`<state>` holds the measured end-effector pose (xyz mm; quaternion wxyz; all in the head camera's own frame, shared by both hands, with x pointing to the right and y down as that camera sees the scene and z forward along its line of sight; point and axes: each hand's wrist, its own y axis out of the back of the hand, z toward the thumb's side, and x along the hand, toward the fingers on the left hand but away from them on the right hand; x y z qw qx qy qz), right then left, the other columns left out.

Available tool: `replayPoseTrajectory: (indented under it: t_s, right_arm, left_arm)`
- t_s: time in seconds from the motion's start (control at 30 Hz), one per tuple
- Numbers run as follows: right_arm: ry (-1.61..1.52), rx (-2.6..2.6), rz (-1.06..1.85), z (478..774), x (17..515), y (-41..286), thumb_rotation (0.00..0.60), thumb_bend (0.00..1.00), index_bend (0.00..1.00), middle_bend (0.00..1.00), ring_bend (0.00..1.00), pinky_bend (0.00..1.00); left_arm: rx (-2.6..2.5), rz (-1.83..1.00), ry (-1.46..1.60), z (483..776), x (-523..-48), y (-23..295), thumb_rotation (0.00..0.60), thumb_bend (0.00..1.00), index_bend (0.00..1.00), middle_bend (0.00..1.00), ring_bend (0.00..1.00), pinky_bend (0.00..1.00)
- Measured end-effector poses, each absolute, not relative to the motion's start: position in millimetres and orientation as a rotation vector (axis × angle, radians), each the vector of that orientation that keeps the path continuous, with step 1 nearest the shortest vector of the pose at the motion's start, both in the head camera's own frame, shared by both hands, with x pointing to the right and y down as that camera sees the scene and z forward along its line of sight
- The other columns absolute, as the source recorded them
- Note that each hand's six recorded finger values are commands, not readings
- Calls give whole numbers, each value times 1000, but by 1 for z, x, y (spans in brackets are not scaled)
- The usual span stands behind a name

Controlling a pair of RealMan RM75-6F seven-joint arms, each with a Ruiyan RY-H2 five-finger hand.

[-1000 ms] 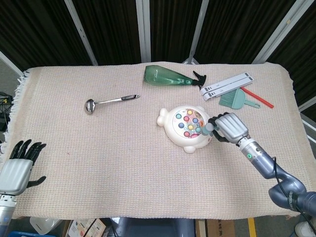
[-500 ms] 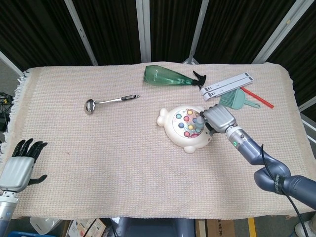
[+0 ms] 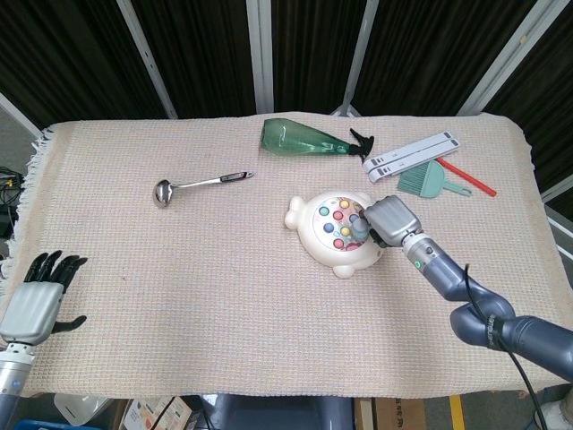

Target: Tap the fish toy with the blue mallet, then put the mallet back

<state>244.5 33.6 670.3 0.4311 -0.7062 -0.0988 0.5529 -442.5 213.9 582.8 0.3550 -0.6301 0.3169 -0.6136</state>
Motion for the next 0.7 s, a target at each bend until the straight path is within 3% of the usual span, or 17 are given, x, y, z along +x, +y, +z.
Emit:
replayPoseTrajectory:
  t_s: [0.37,0.7]
  right_arm:
    - [-295,-1754,1341,645,233,23,600,791,936,816,733,704]
    - [-230,-1757,1370,661,217,22,600,791,936,816,732,704]
  left_arm:
    - [-1640,-1579,817,586,-442,212,600,44,155,113,0,0]
    - [-1648,-1598,816,591,-447,213,600,44,155,110,0,0]
